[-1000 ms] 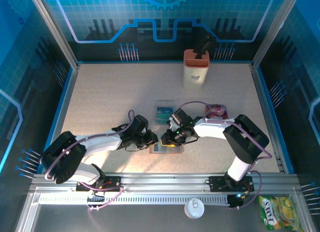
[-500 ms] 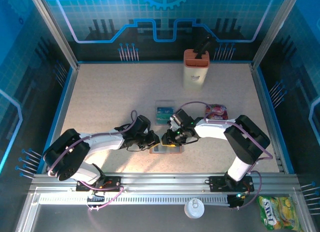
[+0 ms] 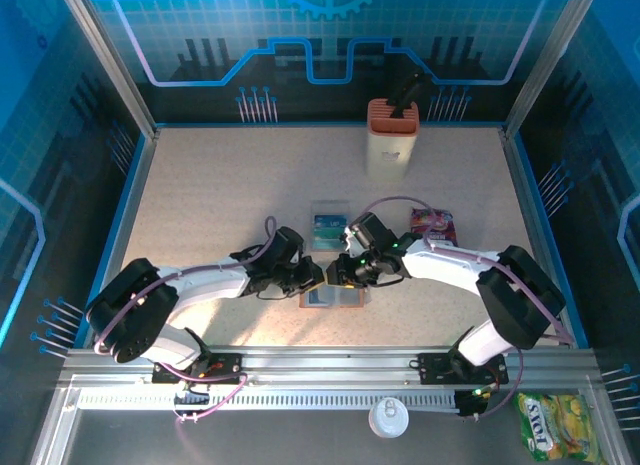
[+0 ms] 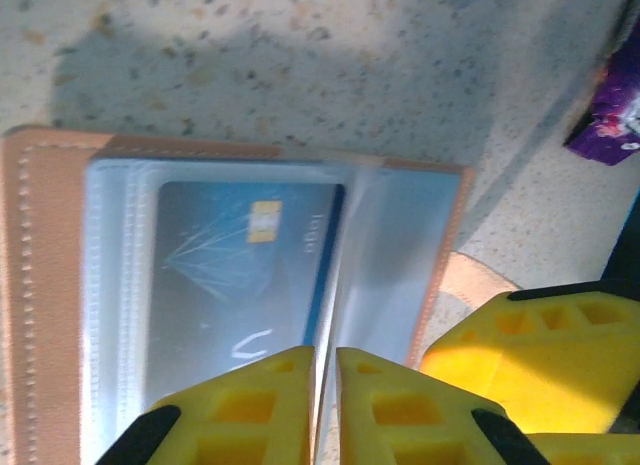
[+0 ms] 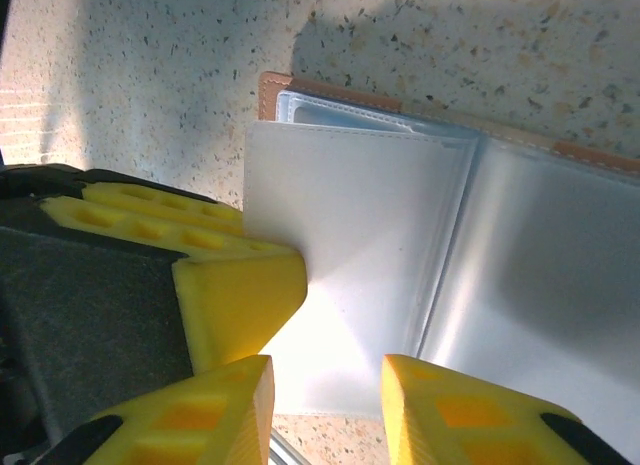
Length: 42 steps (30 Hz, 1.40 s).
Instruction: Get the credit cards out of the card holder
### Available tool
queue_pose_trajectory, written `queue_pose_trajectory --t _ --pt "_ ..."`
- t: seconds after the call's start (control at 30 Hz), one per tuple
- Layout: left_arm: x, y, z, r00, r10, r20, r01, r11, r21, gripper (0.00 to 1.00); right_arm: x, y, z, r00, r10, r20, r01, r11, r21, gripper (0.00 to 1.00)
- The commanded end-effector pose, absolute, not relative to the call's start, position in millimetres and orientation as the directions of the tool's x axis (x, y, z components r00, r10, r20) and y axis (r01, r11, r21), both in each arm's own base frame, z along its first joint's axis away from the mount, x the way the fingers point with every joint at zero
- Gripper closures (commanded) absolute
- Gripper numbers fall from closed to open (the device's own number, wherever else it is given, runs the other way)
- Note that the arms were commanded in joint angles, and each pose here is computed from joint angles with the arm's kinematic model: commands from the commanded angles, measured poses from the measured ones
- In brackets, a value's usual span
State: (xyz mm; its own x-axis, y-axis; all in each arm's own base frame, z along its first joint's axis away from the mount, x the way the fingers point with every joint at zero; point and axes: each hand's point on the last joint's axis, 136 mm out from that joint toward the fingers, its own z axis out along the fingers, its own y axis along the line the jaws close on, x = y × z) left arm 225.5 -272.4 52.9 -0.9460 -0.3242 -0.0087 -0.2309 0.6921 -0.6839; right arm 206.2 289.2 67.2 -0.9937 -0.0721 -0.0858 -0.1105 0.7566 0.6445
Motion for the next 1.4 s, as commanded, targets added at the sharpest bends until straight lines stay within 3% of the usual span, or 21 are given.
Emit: queue_pose_trajectory --t 0.0,0.63,1.2,1.37 --pt "224.8 -283.3 68.6 -0.955 -0.297 0.001 -0.210 0.674 -0.708 0.86 209.8 276.6 74.9 -0.994 -0.045 -0.100 -0.098 0.776 0.623 0.65" --pt "231.8 -339.3 60.2 -0.979 -0.203 0.030 -0.160 0.666 -0.729 0.86 210.6 226.7 113.0 -0.970 0.029 -0.241 -0.110 0.832 0.543 0.65" --pt "238.7 -353.8 71.0 -0.982 -0.188 0.016 -0.134 0.638 -0.758 0.63 209.3 221.0 117.5 -0.968 0.052 -0.247 -0.096 0.830 0.550 0.64" --pt "237.9 -345.5 70.4 -0.980 -0.199 0.007 -0.137 0.648 -0.750 0.63 208.5 222.9 115.8 -0.970 0.046 -0.237 -0.097 0.826 0.556 0.63"
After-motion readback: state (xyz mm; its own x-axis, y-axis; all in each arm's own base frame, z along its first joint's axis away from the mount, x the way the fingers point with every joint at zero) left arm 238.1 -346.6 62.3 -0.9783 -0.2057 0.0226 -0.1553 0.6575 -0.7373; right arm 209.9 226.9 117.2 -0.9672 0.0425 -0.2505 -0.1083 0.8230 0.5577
